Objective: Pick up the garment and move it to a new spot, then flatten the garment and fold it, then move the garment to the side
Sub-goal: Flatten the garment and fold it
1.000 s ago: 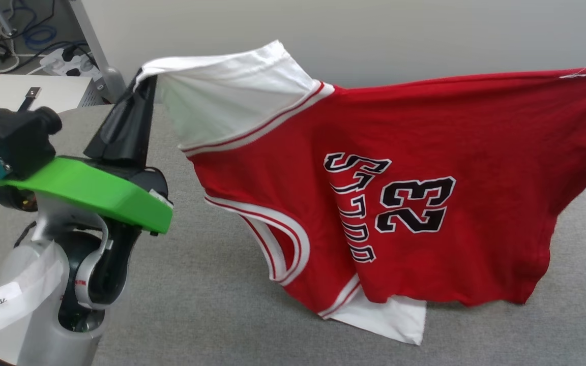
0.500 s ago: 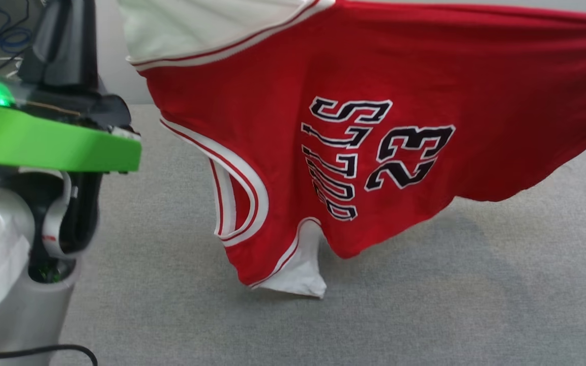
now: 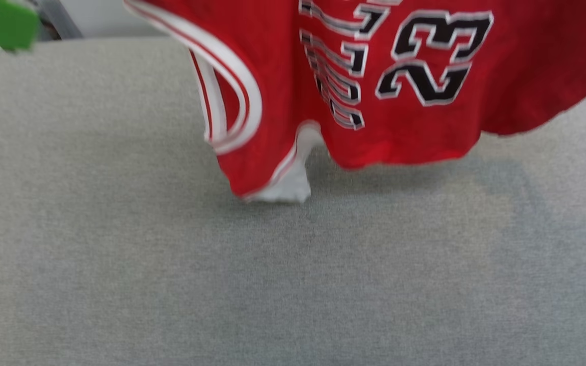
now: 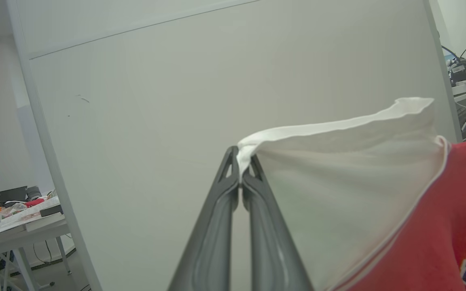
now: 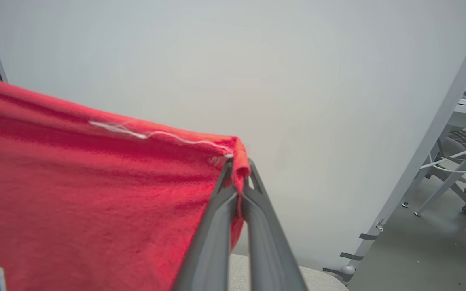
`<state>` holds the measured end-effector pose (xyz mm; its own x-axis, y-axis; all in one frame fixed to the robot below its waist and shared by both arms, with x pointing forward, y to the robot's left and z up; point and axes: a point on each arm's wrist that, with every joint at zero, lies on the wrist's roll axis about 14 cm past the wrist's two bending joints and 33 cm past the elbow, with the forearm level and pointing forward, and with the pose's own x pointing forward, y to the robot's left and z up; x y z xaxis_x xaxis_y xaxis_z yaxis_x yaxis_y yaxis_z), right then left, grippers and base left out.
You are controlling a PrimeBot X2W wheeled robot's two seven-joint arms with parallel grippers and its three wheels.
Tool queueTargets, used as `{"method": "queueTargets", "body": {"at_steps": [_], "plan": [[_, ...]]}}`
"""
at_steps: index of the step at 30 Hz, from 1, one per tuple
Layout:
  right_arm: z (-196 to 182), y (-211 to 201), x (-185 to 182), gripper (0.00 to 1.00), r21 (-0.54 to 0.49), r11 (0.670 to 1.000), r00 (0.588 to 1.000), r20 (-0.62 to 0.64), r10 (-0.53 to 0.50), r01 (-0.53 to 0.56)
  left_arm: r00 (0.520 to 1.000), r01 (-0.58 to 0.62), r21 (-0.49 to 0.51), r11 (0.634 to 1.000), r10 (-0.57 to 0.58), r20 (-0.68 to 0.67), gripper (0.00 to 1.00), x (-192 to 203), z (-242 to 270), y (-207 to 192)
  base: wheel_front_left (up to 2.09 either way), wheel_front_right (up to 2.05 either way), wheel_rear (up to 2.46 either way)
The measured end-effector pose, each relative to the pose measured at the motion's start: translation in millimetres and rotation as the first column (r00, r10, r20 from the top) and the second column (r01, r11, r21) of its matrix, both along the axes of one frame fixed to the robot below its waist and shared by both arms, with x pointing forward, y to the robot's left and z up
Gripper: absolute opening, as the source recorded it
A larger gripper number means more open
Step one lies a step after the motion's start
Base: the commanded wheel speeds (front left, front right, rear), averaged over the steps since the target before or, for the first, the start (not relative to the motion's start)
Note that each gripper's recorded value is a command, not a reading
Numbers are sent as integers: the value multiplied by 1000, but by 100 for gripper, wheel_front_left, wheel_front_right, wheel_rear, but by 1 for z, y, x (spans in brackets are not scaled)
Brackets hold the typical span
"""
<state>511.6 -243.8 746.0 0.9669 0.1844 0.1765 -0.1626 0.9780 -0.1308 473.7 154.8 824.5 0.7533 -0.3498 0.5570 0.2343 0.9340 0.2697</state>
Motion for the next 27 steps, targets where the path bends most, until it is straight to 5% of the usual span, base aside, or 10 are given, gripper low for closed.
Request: {"method": "queueTargets", "body": {"at_steps": [15,27], "plan": [[-34,12,148,0,-7,999,999,9,-34,34,996,-84,180,980,83,14,0,157,-10,0,0,0,0],[-66,19,226,0,66,995,992,96,-86,80,980,-142,98,985,127,152,0,240,-17,10,0,0,0]]}}
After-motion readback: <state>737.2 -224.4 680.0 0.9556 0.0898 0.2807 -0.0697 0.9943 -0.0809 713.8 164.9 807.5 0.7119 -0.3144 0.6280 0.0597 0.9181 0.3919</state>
